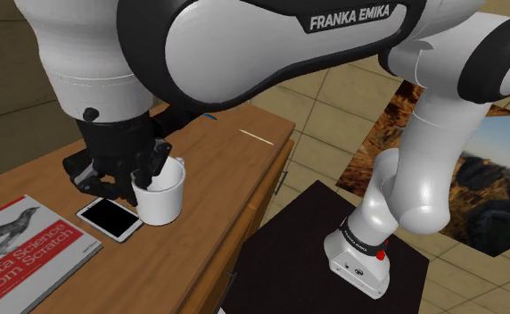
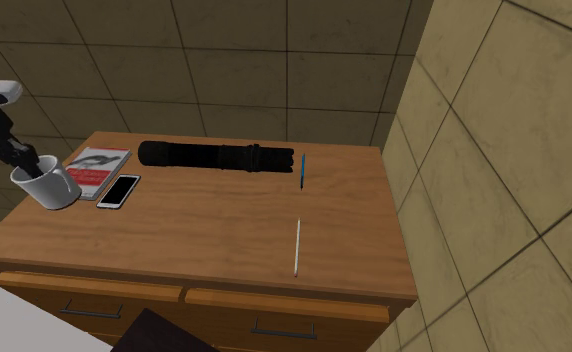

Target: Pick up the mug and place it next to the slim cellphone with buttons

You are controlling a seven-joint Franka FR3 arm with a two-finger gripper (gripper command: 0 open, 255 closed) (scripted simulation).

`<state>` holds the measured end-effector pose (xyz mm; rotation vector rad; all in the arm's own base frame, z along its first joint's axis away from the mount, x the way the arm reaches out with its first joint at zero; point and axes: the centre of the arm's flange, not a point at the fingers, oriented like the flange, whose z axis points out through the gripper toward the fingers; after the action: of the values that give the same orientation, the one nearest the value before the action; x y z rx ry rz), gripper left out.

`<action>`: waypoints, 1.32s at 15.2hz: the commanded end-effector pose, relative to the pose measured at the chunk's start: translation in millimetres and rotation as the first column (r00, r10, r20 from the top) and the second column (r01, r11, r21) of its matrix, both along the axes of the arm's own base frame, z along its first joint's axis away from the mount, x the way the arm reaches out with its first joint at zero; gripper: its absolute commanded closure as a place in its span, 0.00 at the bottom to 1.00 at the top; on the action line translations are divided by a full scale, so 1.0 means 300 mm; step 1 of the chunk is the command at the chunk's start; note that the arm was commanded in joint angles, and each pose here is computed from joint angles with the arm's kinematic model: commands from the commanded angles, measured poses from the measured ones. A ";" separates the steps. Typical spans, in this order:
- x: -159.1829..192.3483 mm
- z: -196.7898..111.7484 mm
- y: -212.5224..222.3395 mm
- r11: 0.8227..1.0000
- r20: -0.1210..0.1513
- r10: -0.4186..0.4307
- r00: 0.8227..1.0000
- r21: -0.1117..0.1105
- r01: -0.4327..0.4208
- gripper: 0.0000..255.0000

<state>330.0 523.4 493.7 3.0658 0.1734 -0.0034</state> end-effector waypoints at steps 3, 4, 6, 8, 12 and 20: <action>0.000 -0.069 0.001 1.000 0.000 0.000 1.000 0.001 0.000 1.00; 0.000 -0.087 0.001 1.000 0.000 0.000 1.000 0.001 0.000 1.00; 0.000 -0.122 0.001 1.000 0.000 0.000 1.000 0.001 0.000 1.00; 0.000 -0.157 0.001 1.000 0.000 0.000 1.000 0.001 0.000 1.00; 0.000 -0.228 0.001 1.000 0.000 0.000 1.000 0.001 0.000 1.00; 0.000 -0.369 0.001 1.000 0.000 0.000 1.000 0.001 0.000 1.00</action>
<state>329.5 523.0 389.0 3.0658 0.1729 -0.0035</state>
